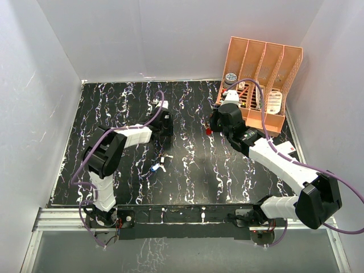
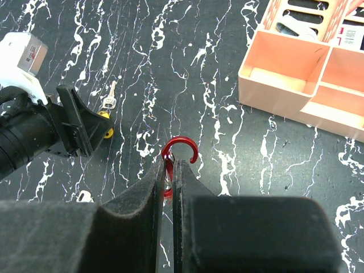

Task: Put the keys on the keyring

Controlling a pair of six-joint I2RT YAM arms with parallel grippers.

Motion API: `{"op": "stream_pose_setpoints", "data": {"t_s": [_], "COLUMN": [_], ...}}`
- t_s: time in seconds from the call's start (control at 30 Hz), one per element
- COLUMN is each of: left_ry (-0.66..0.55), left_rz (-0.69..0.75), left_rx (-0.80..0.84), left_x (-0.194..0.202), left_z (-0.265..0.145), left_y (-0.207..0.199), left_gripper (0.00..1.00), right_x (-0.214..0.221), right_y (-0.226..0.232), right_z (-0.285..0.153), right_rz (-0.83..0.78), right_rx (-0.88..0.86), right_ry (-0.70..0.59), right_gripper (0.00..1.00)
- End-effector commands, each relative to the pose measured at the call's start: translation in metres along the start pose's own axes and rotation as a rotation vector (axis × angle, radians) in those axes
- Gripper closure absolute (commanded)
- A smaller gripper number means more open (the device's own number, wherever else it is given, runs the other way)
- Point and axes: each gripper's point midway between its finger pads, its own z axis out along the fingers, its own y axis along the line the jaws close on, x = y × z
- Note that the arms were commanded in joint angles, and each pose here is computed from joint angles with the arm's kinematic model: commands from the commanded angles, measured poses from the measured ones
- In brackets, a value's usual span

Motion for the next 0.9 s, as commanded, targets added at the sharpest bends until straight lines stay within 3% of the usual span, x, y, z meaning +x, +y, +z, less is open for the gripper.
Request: {"op": "stream_pose_setpoints", "data": {"t_s": [0.0,0.23,0.37,0.87], "left_ry": [0.020,0.019,0.026,0.081], "left_rz": [0.022,-0.051,-0.075,-0.004], "left_rx": [-0.003,0.068,0.085,-0.045], "left_x": [0.004,0.008,0.012,0.040], "left_z": [0.000,-0.006,-0.008,-0.006], "left_y": [-0.009,-0.022,-0.026,-0.018], "left_gripper": [0.47,0.50,0.56,0.67], "right_x": [-0.016,-0.017,-0.017,-0.016], "right_y": [0.002,0.001,0.001,0.002], "right_z": [-0.002,-0.003,-0.004,-0.003], "right_rz": [0.012,0.012,0.012,0.013], "right_rx": [-0.009,-0.006,-0.006,-0.012], "right_ry": [-0.060,-0.066,-0.066,-0.062], "right_gripper": [1.00,1.00,1.00,1.00]}}
